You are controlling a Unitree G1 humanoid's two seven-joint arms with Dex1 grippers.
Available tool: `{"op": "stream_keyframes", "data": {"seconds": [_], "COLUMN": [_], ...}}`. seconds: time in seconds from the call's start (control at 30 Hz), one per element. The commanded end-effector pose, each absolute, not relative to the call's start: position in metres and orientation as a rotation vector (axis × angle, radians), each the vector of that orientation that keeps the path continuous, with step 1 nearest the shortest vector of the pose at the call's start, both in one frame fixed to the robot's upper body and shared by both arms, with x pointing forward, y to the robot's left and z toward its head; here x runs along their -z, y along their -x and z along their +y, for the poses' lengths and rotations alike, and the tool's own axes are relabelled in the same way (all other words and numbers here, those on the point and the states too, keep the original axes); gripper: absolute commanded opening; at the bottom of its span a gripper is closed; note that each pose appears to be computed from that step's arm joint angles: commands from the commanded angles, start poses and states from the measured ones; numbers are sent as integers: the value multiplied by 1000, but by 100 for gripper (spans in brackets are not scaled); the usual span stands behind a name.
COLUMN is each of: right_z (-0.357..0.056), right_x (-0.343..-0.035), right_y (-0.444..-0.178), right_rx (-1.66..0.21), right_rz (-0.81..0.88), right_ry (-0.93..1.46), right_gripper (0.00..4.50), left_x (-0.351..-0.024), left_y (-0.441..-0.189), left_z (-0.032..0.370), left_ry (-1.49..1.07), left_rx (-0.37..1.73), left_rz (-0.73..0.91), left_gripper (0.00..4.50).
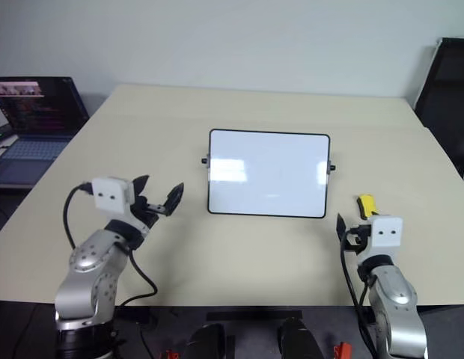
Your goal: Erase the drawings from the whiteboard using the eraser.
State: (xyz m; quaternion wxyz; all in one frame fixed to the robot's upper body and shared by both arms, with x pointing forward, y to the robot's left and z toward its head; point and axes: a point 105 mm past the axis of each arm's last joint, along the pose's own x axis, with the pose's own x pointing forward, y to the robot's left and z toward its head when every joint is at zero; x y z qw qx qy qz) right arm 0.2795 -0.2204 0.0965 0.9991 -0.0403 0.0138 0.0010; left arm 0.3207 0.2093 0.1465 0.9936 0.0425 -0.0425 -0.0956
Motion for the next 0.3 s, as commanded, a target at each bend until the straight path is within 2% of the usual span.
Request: {"op": "stream_keyframes", "data": {"seconds": [0.03, 0.3], "right_z": [-223, -222], "right_x": [-113, -115], "right_y": [-279, -273], "right_rx": [-23, -40], "right_rz": [-50, -27], "right_ry": [105, 125], "right_gripper": [447, 447], "left_x": [-158, -138], "left_y": [-317, -321], "left_z": [200, 190], "left_ry": [-132, -107], "left_rx": [155, 167], "left_rz": [-147, -102], "left_gripper": [450, 450]}}
